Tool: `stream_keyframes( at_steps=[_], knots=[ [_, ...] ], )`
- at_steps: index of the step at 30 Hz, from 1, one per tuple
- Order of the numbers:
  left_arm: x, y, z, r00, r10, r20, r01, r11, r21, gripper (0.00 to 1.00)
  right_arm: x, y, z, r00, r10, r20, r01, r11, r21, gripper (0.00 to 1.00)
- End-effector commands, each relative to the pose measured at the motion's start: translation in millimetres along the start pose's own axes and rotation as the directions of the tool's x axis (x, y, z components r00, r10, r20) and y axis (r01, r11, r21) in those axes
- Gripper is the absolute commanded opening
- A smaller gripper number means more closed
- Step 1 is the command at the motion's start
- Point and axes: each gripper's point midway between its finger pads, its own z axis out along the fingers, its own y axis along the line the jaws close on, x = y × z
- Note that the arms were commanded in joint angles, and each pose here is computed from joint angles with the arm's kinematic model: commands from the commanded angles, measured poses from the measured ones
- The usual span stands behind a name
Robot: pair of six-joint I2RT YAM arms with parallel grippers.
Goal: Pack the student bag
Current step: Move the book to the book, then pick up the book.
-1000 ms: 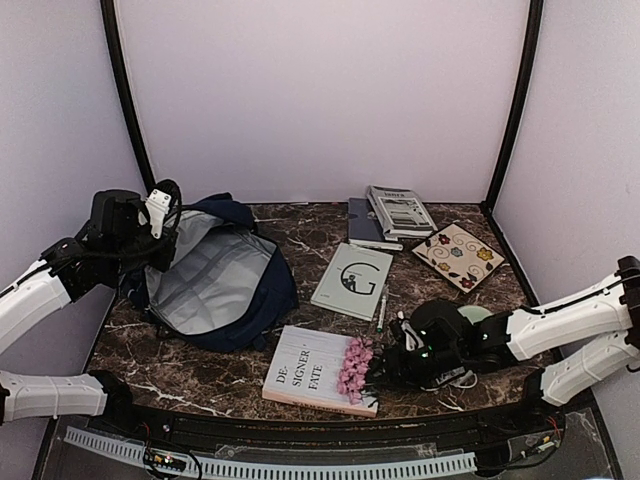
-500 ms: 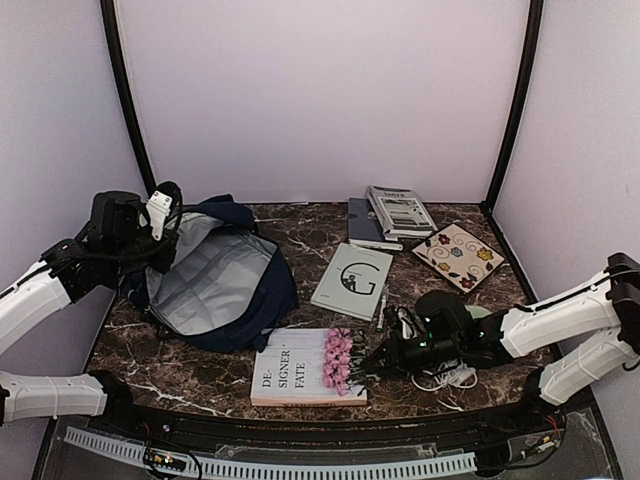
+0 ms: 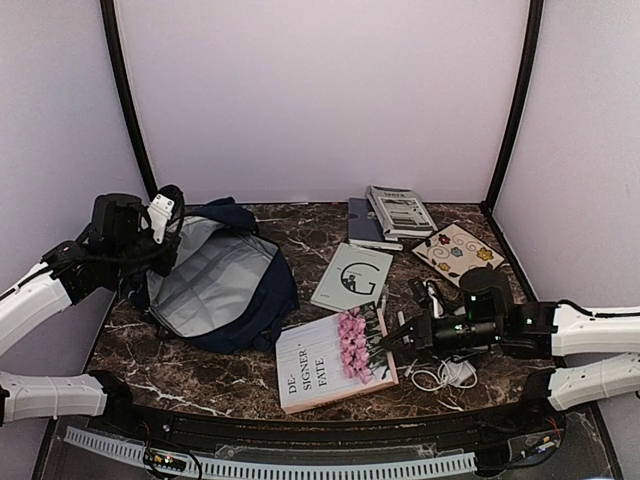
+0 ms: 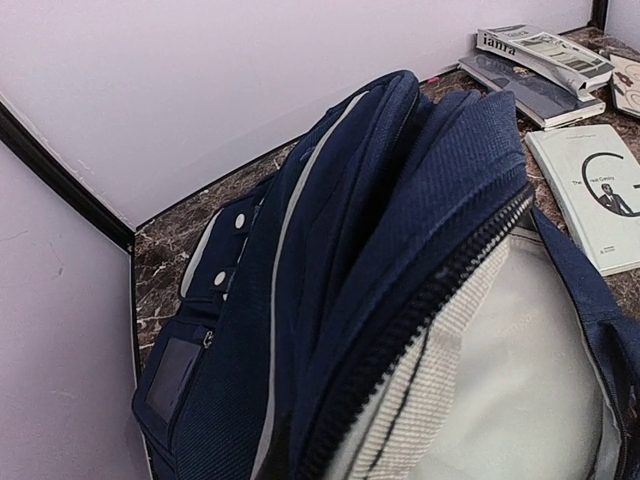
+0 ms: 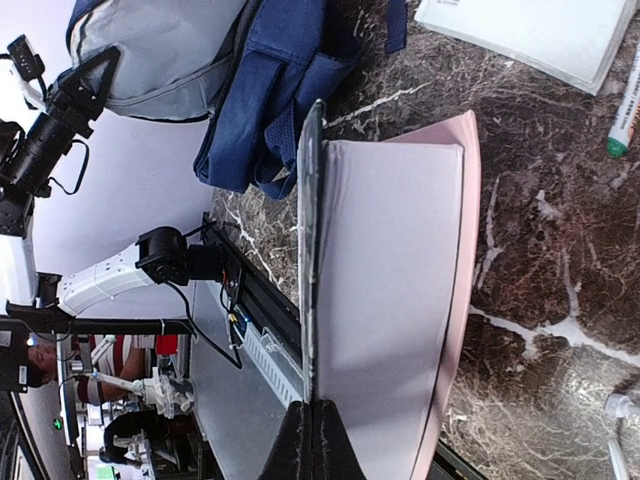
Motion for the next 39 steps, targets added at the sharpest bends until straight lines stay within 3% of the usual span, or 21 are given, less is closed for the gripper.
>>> stream_keyframes(
  at_steps=[1,7,18,24,25,29,31,32,33,39],
  knots=[
    [-32.1,-0.6,-9.4,0.99,-0.035,0.137,0.031,0.999,0.026,0.0,-9.3,-10.4,-4.5,0.999,0.006,0.039,-0.009,0.998,0.066,0.0],
    [-31.0,-1.2,-8.2,0.991,-0.028,0.133,0.024,0.999,0.027,0.0,-20.5,-34.0,7.6,0.999,-0.041,0.019,0.036,0.978,0.206,0.0],
    [-32.1,-3.1,-6.4,0.992,-0.027,0.125,0.022,0.999,0.036,0.0,-122.6,-47.0,27.1,0.979,-0.205,-0.003,0.197,0.937,0.287,0.0],
    [-30.2,-1.4,-6.2,0.994,-0.016,0.113,0.013,1.0,0.027,0.0,-154.5,-88.1,33.0,0.981,-0.191,-0.035,0.189,0.9,0.392,0.0],
    [-30.1,-1.6,-6.3,0.994,-0.014,0.112,0.011,1.0,0.027,0.0,-157.6,-91.4,30.6,0.98,-0.197,-0.033,0.193,0.892,0.409,0.04],
    [-27.9,-3.7,-3.9,0.994,-0.014,0.106,0.011,0.999,0.034,0.0,-163.1,-113.7,20.3,0.983,-0.175,-0.06,0.183,0.862,0.473,0.54],
    [-26.7,-5.3,-1.6,0.995,-0.017,0.101,0.013,0.999,0.04,0.0,-163.4,-122.4,13.0,0.985,-0.16,-0.061,0.169,0.857,0.486,0.68],
    [-25.6,-6.3,-0.4,0.995,-0.018,0.097,0.014,0.999,0.042,0.0,-160.2,-125.6,12.1,0.986,-0.15,-0.069,0.164,0.862,0.48,0.88],
    [-25.5,-7.1,0.2,0.995,-0.019,0.095,0.014,0.999,0.045,0.0,-155.2,-127.9,12.9,0.987,-0.14,-0.084,0.163,0.871,0.464,0.99],
    [-24.2,-9.0,3.6,0.996,-0.013,0.09,0.008,0.999,0.05,0.0,-134.2,-125.2,33.9,0.979,-0.133,-0.154,0.174,0.937,0.302,0.98]
  ],
)
